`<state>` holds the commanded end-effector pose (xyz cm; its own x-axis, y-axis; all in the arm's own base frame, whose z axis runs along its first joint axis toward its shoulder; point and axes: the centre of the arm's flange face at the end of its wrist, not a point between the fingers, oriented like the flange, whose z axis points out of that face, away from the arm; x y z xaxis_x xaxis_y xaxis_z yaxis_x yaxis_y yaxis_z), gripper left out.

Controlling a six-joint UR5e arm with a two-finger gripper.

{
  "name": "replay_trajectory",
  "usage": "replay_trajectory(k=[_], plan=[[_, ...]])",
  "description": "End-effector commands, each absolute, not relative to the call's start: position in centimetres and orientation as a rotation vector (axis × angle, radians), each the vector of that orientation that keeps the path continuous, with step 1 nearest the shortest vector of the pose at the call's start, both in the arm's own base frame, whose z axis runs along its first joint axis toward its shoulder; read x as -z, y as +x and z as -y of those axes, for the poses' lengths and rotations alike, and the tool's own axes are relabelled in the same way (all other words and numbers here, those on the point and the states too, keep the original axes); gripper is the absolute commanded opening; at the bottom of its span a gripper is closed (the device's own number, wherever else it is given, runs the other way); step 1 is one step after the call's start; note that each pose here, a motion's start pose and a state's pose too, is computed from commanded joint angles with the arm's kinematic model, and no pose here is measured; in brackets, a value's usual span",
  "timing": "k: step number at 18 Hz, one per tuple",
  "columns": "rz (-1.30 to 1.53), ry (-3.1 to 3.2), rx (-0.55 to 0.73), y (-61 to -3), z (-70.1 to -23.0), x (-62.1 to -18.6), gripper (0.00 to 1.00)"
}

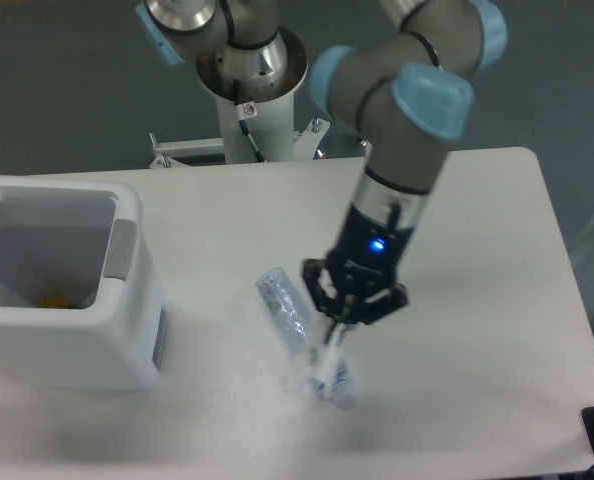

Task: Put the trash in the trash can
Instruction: 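Carry the tissue over the white bin and open the gripper, then move the open gripper back over the clear plastic bottle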

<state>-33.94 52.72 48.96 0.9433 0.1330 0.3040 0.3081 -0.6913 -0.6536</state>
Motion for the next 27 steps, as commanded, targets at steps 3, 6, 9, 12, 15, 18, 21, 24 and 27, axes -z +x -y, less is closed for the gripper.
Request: replay_trajectory(k=[3,6,9,12,15,18,21,24,27], plan=[[0.265,-2.298,0.324,-29.4,-53.2,-52.4,0.00],[0.208,-2.291,0.330,-25.8,-53.4,-54.0,0.00],[0.131,-2.293,0.344,-21.2,-54.3,-55.3,0.01],[0.063,-2.303,0.378,-17.9,-55.5,-55.1,0.11],[0.015,-2.302,0.392,-16.5,-56.0,-54.6,0.57],[0.009,-2.313,0.406,-16.0,-56.3,-53.7,1.00],[0.017,-2.315,0.409,-16.3,-56.5,-53.5,1.00],[0.072,-2.313,0.394,-19.2,-56.3,-53.0,1.00],[0.211,-2.314,0.357,-26.3,-54.7,-51.3,1.00]])
